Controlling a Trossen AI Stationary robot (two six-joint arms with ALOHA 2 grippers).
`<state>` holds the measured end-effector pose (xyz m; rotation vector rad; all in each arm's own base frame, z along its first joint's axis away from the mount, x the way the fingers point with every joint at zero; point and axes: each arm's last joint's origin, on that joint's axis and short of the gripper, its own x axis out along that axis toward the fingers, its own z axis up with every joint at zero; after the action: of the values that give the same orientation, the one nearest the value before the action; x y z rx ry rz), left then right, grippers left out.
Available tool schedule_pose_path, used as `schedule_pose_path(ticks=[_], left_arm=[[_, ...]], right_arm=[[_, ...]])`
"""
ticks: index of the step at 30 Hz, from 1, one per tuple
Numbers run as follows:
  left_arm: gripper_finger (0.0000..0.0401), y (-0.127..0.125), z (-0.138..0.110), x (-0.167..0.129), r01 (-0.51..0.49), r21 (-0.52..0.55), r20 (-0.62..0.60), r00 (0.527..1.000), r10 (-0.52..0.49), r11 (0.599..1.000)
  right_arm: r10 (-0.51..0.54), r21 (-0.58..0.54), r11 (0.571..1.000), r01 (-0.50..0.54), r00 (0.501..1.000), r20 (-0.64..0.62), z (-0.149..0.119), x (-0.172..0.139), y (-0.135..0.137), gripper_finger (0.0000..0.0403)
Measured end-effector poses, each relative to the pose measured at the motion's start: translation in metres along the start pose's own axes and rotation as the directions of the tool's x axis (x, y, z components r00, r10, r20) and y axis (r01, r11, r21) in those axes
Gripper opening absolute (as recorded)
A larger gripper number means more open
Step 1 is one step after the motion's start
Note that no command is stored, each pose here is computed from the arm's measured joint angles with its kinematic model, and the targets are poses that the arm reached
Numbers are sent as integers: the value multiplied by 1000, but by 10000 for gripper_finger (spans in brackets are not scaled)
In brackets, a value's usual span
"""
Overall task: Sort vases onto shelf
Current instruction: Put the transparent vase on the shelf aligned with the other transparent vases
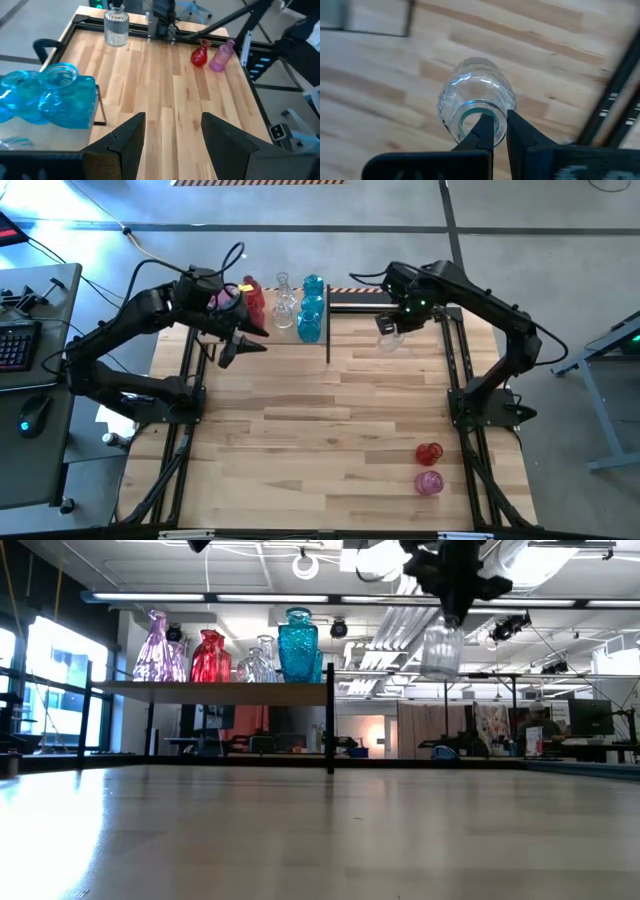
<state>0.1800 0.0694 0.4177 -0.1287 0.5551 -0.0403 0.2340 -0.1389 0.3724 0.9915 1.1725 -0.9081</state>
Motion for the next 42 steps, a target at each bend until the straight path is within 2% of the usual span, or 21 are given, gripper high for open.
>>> schedule_pose_path(ticks=[8, 20, 30, 38, 42], left_arm=[[186, -7, 1, 5, 37, -55, -11, 999, -38, 998], [186, -6, 1, 12, 42, -81, -26, 999, -45, 996], [186, -11, 1, 17, 71, -86, -46, 996, -76, 994], [186, -19, 4, 23, 109, -69, -37, 993, -112, 992], [186, -21, 12, 32, 129, -35, 8, 992, -129, 991]], right_arm=[[108, -37, 994, -106, 993, 39, -31, -26, 34, 1], [241, -61, 969, -238, 970, 40, -74, -30, 76, 0], [473, -166, 876, -453, 875, 107, -85, -40, 107, 0], [561, -264, 815, -517, 816, 135, -82, -45, 116, 0], [583, -311, 793, -524, 800, 140, -83, -47, 119, 0]])
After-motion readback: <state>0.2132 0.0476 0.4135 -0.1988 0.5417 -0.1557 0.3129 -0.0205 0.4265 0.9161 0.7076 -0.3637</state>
